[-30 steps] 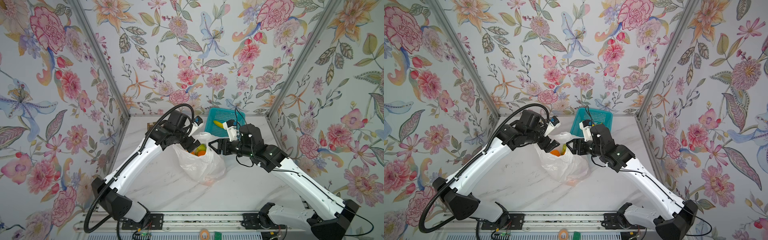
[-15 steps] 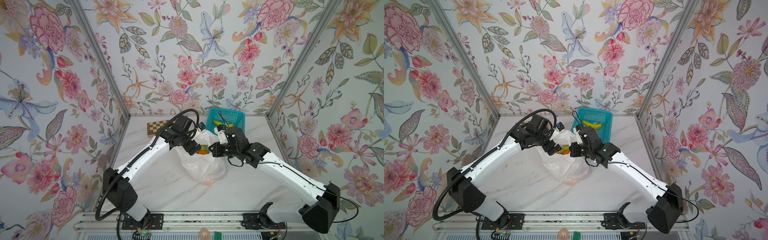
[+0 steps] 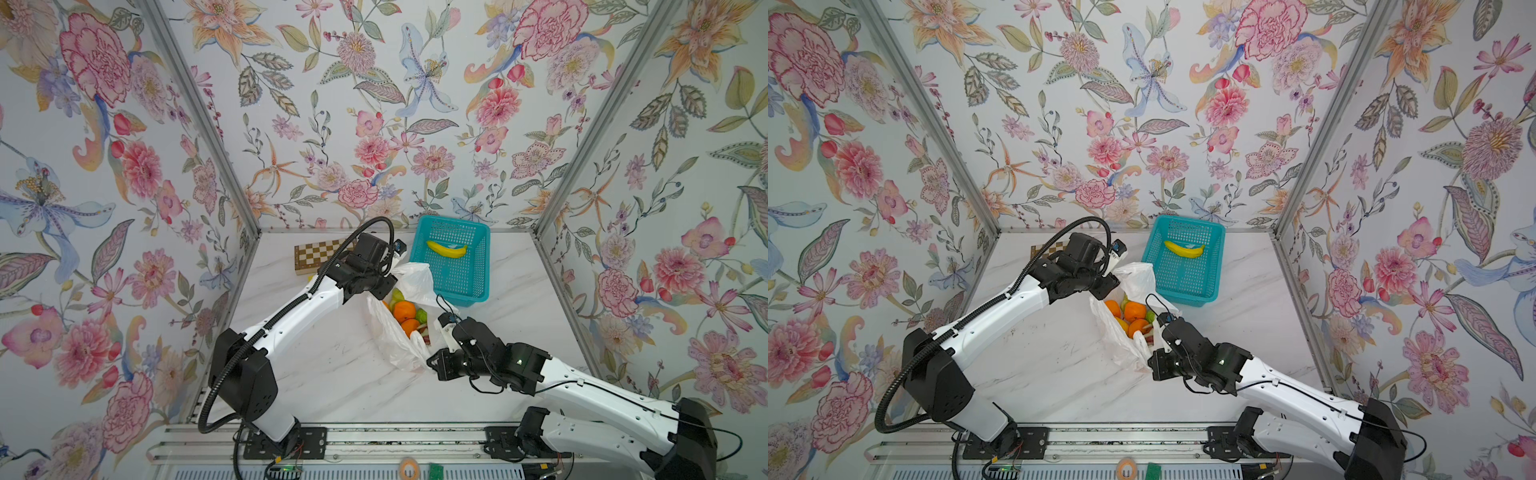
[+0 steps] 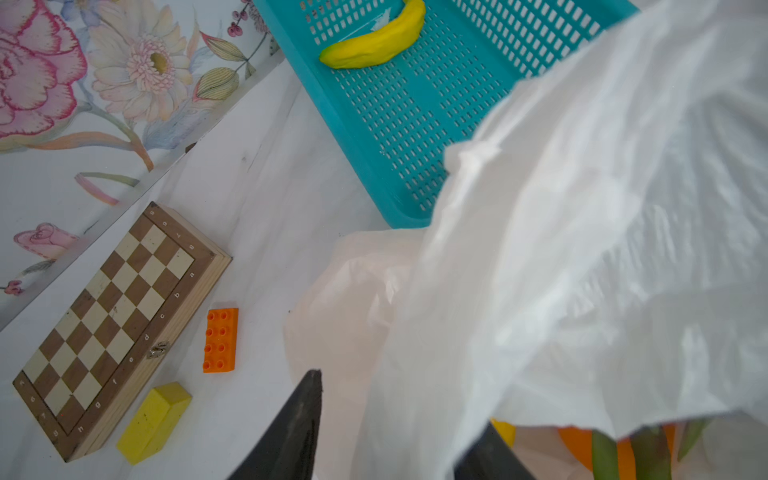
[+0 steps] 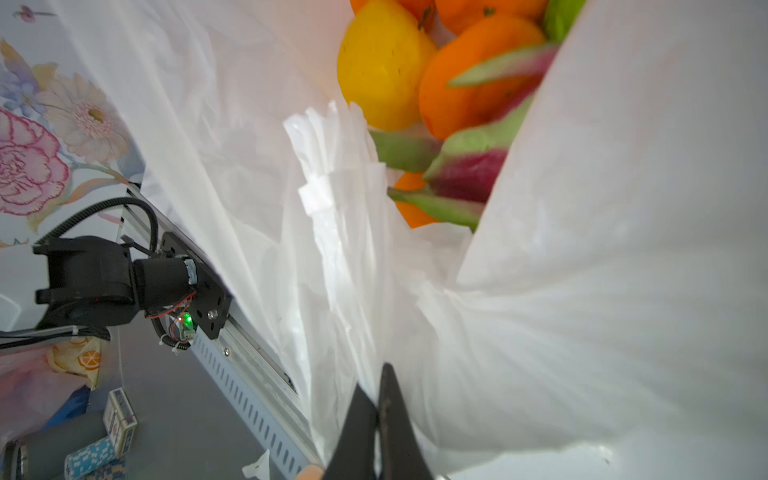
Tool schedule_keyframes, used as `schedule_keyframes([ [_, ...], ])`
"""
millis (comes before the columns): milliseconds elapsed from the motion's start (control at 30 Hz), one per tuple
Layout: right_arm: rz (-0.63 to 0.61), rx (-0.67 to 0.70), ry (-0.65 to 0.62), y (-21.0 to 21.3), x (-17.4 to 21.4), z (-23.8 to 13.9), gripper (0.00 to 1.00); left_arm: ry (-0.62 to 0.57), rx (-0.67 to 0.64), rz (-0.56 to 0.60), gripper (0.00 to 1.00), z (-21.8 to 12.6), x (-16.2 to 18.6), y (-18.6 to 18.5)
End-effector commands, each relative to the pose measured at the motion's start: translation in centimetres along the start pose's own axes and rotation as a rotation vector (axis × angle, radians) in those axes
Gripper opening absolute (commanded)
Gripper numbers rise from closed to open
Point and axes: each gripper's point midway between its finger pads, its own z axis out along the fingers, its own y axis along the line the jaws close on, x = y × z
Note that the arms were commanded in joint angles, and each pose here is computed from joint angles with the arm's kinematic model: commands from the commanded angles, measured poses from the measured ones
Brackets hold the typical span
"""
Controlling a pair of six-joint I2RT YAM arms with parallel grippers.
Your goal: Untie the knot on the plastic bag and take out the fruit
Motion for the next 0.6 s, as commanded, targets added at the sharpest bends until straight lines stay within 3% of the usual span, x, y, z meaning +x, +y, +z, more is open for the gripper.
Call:
schedule_keyframes([
  [0,0.028,-0.037,0.020,0.8,1.6,1.6,0.02,-0.074,-0.097,-0.130,0.47,-0.5,-0.9,1.6],
  [100,-0.013,-0.014,0.058,1.3,2.6,2.4,0.06,-0.133,-0.099,-0.191,0.49,-1.5,-1.1,1.7],
  [200,-0.039,0.034,0.038,1.4,2.0,1.8,0.16,-0.178,-0.062,-0.240,0.60,-2.5,-1.2,1.0],
  [367,-0.035,0.039,-0.112,2.7,-1.3,-1.6,0.45,-0.242,-0.031,-0.326,0.79,-5.5,-1.3,0.0],
  [567,-0.045,0.013,-0.283,4.9,-5.6,-6.5,0.58,-0.249,-0.028,-0.448,0.80,-8.8,-0.7,-1.0],
])
